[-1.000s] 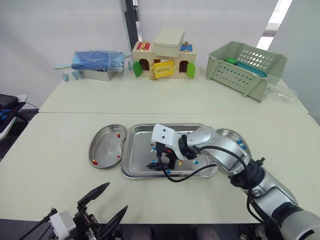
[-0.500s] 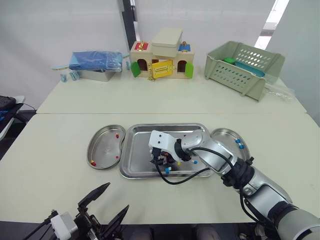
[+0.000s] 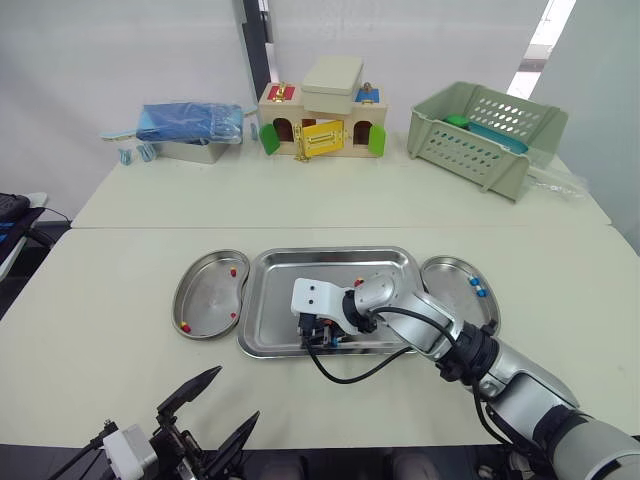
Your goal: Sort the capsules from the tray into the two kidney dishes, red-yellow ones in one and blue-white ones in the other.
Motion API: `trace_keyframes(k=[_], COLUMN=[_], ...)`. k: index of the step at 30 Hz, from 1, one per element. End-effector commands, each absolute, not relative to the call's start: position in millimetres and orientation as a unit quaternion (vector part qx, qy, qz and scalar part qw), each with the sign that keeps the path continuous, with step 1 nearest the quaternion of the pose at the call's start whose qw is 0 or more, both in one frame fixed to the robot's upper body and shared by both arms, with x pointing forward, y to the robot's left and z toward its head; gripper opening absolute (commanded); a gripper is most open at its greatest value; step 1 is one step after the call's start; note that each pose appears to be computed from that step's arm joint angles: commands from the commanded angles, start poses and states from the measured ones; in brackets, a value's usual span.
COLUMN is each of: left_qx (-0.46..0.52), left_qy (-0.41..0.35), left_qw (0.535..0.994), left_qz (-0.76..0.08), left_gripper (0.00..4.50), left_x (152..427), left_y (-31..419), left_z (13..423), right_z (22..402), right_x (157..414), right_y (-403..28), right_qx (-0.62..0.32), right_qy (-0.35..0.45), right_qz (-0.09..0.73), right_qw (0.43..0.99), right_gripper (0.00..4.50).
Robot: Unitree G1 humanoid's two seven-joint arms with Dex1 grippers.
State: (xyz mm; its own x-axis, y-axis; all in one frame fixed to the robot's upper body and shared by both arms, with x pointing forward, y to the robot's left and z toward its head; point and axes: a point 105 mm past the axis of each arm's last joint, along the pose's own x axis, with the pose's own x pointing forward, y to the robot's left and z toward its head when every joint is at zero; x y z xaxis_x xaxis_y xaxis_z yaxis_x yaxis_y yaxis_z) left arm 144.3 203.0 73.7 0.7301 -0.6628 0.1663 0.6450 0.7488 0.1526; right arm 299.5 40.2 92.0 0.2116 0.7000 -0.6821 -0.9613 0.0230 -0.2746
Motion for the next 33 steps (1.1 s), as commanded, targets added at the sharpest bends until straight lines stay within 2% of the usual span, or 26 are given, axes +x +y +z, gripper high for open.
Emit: trace_keyframes(k=[1, 2, 3, 8, 11, 15, 17, 26, 32, 33], left_qx=[0.051, 0.051, 0.052, 0.051, 0.053, 0.055, 0.058, 0.059, 0.054, 0.054], left_qy=[-0.119, -0.119, -0.119, -0.120, -0.123, -0.125, -0.128, -0.133, -0.134, -0.134], left_qw=[0.926, 0.926, 0.926, 0.925, 0.921, 0.911, 0.904, 0.867, 0.860, 0.860], left_qz=[-0.355, -0.355, -0.355, -0.357, -0.366, -0.389, -0.404, -0.476, -0.489, -0.489], left_gripper=[4.50, 4.50, 4.50, 4.50, 4.50, 4.50, 4.50, 4.50, 4.50, 4.50], left_x=[144.4, 144.5, 144.5, 144.8, 145.9, 144.8, 145.0, 143.9, 146.4, 147.2], left_y=[199.7, 199.7, 199.7, 199.1, 197.2, 191.7, 188.5, 170.9, 168.0, 167.9], left_z=[80.2, 80.2, 80.1, 80.6, 82.6, 84.0, 84.7, 82.2, 80.2, 79.9], right_z=[89.3, 89.3, 89.4, 94.3, 119.5, 156.6, 164.1, 154.1, 143.9, 141.7], right_x=[297.7, 297.6, 297.6, 296.1, 297.8, 303.9, 304.7, 309.6, 306.5, 307.5], right_y=[40.0, 39.9, 39.9, 41.9, 31.8, -8.1, -37.2, -175.1, -207.1, -208.9], right_qx=[-0.357, -0.357, -0.357, -0.337, -0.281, -0.236, -0.231, -0.266, -0.271, -0.272], right_qy=[0.184, 0.183, 0.183, 0.174, 0.145, 0.084, 0.079, 0.154, 0.186, 0.188], right_qz=[0.604, 0.604, 0.605, 0.615, 0.631, 0.633, 0.628, 0.522, 0.486, 0.482], right_qw=[0.688, 0.688, 0.688, 0.692, 0.709, 0.732, 0.739, 0.795, 0.810, 0.812], right_gripper=[0.39, 0.11, 0.02, 0.02, 0.02, 0.02, 0.02, 0.02, 0.02, 0.34])
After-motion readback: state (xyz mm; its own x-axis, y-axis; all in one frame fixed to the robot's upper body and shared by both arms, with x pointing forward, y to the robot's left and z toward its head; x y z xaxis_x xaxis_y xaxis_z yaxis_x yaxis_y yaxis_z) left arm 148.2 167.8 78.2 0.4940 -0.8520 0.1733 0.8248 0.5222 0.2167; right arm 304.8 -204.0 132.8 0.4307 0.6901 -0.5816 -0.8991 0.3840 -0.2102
